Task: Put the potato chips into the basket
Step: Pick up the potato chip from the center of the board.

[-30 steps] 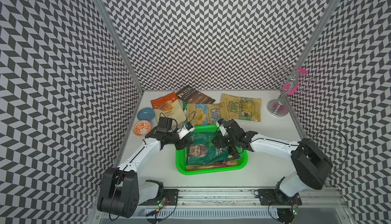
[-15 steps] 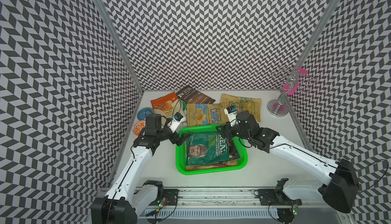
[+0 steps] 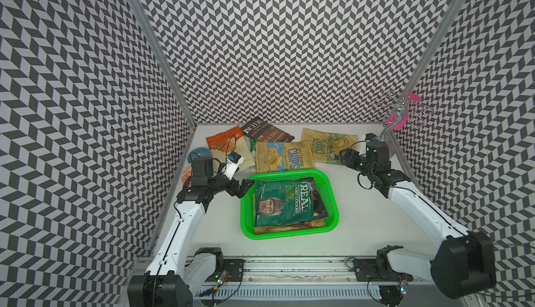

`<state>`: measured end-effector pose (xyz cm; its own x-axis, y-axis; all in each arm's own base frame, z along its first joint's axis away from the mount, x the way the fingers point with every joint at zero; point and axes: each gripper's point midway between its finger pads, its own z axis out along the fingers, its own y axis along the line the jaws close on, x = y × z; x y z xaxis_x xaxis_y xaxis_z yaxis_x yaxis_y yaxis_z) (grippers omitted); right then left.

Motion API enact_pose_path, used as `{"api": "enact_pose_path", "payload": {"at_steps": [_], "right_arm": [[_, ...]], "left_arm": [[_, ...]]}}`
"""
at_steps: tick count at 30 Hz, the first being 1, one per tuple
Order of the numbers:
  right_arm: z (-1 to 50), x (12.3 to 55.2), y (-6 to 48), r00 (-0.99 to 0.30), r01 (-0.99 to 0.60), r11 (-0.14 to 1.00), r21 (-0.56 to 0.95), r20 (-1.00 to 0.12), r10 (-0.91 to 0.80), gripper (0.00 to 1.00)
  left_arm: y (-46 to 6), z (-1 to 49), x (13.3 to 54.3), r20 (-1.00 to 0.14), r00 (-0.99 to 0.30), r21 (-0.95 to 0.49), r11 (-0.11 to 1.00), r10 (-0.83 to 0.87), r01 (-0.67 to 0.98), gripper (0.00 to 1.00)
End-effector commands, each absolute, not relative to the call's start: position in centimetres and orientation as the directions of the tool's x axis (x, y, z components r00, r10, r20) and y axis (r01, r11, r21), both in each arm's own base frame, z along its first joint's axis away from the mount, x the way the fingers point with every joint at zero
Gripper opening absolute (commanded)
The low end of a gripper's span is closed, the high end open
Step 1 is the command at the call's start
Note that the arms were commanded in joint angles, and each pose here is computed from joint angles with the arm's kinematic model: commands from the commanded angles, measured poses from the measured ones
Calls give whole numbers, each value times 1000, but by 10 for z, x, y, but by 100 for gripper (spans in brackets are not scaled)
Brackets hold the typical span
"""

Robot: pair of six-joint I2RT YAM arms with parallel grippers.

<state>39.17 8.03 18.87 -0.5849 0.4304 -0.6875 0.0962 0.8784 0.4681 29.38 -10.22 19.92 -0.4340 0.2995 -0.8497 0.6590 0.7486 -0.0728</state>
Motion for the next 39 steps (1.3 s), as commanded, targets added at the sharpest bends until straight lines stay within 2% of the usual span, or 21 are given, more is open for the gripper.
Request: {"api": "enact_pose_path", "payload": {"at_steps": [1,10,13,23,28,39], "right_arm": [[175,416,62,-563,132,855,502,-672,481,70],[123,457,33,-596,223,862,456,-636,491,67],[107,460,18,-597,270,856,441,-621,508,65],[74,473,9,-633,286,861,421,-592,499,57],[57,481,6,-653,305,865,399,-574,495,50],[48,488,-3,-643,338,853,398,-564,518,51]], "left_arm": [[-86,197,306,-851,-450,-42,820,270,571,99],[-87,189,301,-845,-462,-65,807,268,586,99],[-86,192,300,-851,-453,-58,809,266,585,99],[-89,191,297,-850,-453,-65,799,270,598,99],[-90,192,296,-852,-448,-65,793,273,606,99],[-90,192,295,-854,-442,-62,789,275,611,99]]}}
